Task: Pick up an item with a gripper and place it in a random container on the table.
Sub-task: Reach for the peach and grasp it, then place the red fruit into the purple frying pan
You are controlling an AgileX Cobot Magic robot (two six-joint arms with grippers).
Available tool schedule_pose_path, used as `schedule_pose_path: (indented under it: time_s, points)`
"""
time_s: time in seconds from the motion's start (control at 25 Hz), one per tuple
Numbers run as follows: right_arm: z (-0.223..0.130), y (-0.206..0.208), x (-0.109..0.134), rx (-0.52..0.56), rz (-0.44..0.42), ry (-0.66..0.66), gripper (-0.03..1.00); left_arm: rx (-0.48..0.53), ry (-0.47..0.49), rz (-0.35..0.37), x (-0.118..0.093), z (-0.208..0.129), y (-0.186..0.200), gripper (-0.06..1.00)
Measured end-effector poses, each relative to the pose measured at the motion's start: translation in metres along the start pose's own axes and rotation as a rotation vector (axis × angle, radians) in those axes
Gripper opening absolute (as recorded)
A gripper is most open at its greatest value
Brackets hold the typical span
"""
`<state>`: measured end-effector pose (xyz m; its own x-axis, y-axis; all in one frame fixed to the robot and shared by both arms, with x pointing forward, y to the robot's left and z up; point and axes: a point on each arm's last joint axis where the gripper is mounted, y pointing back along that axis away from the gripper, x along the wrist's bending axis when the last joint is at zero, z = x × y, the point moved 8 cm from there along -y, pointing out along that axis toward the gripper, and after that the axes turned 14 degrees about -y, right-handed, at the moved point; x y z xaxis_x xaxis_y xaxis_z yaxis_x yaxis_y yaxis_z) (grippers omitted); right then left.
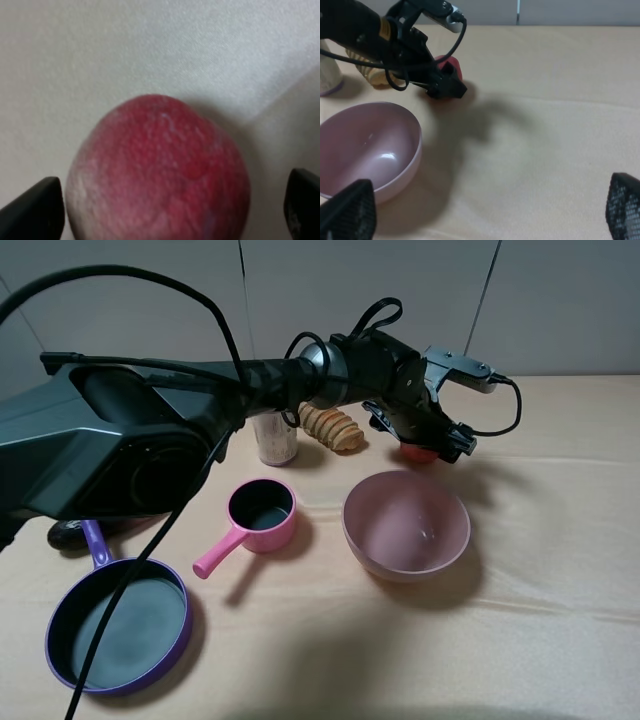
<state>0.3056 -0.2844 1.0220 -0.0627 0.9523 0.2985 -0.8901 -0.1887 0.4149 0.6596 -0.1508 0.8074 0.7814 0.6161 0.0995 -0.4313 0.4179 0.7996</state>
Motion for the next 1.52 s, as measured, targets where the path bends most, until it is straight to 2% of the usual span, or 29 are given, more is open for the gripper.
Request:
schedule_pose_path:
  time_s: [0.6, 0.92, 1.52]
  points:
    - [0.0, 0.0, 0.0, 0.0, 0.0, 0.0, 0.69, -0.02, -0.026, 0.017, 0.0017, -0.0032, -0.0106, 0.88]
    - [0.0, 0.0, 0.0, 0.0, 0.0, 0.0, 0.69, -0.04, -0.035, 0.024, 0.0028, 0.0002, -0.0104, 0.7]
    - [0.0, 0.0, 0.0, 0.0, 0.0, 0.0, 0.69, -0.026, -0.058, 0.039, 0.0054, -0.002, -0.0104, 0.69]
